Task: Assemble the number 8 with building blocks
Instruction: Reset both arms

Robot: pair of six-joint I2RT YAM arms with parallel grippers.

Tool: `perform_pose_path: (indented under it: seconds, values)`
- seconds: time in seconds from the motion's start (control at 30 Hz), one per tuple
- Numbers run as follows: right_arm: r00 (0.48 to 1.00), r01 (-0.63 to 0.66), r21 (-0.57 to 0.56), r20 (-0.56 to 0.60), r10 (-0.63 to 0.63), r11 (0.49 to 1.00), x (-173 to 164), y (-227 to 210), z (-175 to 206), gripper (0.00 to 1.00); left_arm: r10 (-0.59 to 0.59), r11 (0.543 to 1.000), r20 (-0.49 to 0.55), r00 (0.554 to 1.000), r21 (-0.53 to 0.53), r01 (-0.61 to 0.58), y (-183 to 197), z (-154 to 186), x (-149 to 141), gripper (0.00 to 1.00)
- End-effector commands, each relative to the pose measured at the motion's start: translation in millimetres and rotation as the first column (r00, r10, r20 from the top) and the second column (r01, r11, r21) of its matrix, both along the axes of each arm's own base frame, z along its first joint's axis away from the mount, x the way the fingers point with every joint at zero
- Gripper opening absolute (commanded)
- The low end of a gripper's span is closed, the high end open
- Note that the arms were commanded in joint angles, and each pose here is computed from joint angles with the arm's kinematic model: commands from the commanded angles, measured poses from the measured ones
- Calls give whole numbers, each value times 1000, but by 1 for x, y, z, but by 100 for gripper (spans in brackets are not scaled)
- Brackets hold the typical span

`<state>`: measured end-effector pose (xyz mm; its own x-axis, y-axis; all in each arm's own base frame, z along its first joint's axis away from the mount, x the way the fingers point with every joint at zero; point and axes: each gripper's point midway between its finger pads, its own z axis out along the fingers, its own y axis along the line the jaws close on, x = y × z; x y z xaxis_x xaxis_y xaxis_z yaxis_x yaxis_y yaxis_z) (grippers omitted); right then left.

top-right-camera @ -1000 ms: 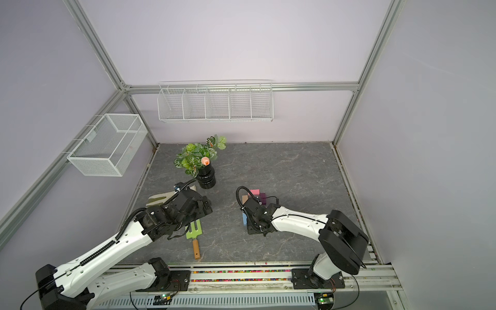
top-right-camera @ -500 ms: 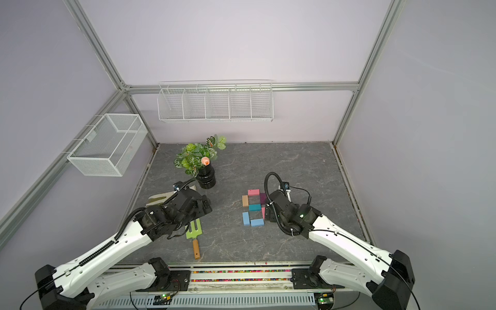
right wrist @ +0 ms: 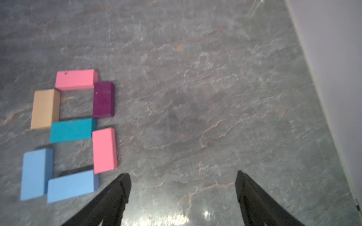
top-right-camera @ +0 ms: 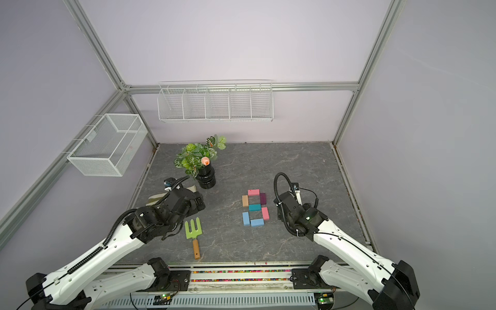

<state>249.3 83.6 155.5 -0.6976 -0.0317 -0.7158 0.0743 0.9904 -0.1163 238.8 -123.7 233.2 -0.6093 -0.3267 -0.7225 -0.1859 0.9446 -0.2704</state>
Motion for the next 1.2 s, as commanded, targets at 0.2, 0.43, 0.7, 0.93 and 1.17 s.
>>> perform_pose_path:
  seconds: [0.2, 0.43, 0.7, 0.93, 1.17]
  values:
    - [964, -5, -164, 260, 48, 987, 43, -45, 20, 89, -105, 954, 455, 884, 296, -40, 38, 82, 18, 99]
    - [906, 65, 0, 419, -59, 998, 60, -85, 0, 89, -47, 950, 507, 861, 288, -117, 82, 47, 25, 99]
    - [883, 59, 3, 466, -53, 998, 93, -104, -28, 89, -56, 953, 499, 865, 284, -103, 96, -10, 61, 99]
    - [873, -138, -5, 472, 124, 990, 128, -78, -52, 89, -87, 952, 459, 884, 300, -62, 103, -53, 73, 99]
    - [861, -253, -6, 454, 228, 967, 127, -60, -58, 89, -95, 952, 474, 876, 300, -59, 113, -82, 68, 99]
